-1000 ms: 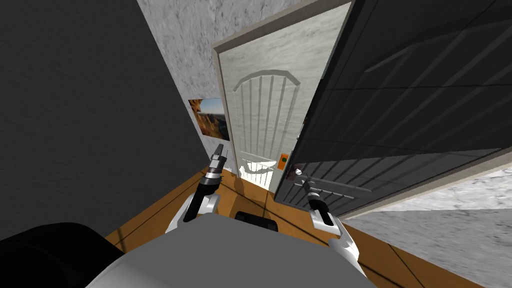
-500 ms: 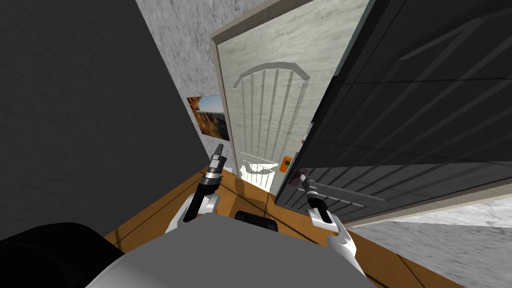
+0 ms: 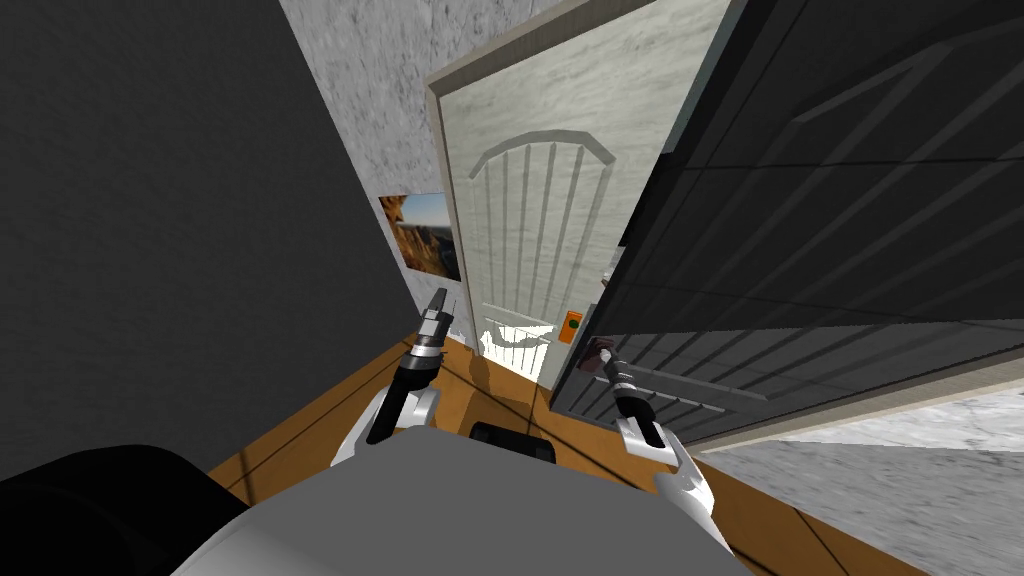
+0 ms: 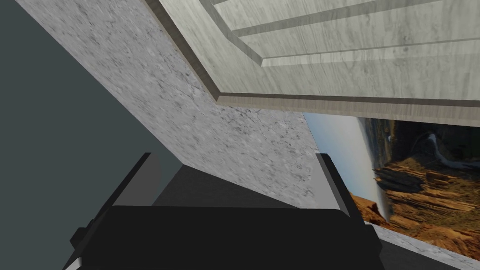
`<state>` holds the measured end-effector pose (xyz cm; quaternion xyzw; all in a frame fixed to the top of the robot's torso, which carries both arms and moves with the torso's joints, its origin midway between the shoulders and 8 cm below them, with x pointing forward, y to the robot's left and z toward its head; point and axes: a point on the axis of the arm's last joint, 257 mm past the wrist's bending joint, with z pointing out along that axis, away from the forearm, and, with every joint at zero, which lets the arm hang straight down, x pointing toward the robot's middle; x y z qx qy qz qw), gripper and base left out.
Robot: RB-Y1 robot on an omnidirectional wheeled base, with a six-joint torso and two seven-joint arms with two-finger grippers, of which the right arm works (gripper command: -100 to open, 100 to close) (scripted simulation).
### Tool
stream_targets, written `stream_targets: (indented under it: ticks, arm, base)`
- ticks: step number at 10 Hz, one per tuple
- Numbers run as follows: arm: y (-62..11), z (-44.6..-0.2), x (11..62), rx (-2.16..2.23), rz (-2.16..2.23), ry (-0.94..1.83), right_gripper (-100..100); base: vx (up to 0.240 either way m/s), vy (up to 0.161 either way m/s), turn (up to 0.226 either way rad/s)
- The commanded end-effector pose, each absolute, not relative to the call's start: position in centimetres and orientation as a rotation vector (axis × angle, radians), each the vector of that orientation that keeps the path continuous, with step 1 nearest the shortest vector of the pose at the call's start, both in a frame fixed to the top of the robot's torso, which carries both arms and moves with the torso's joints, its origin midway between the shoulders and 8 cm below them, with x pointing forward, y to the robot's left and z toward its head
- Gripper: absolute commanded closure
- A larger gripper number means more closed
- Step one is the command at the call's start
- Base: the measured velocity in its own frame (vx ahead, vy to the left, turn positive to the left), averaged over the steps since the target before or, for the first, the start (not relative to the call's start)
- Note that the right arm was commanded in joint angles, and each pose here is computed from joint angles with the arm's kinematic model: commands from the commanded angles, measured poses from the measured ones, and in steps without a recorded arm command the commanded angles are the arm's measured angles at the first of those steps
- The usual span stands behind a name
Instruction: Pull the door open
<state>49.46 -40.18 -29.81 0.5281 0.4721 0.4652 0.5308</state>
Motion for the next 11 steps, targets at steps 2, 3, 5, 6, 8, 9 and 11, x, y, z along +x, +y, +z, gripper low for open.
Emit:
stream_targets:
  ticks: [2,3,5,6,8,9,11]
  arm:
    - [-39.7,-30.1,49.0,1.252,1.127,1.149,100]
    - [-39.3,-30.0,48.9,1.244,1.140,1.159,100]
    - [-38.5,-29.8,48.7,1.227,1.169,1.183,100]
    - [-38.0,-29.8,48.6,1.218,1.184,1.195,100]
    - [-36.9,-29.7,48.4,1.201,1.218,1.222,100]
    - [-36.5,-29.6,48.3,1.194,1.231,1.232,100]
    - [-36.9,-29.7,47.6,1.190,1.231,1.243,100]
  base:
    - [-0.173,-0.095,0.107]
    - [-0.193,-0.084,0.113]
    - [-0.218,-0.110,0.147]
    - [-0.219,-0.084,0.141]
    - [-0.227,-0.115,0.136]
    - [-0.236,-0.132,0.162]
    - [-0.136,-0.057,0.076]
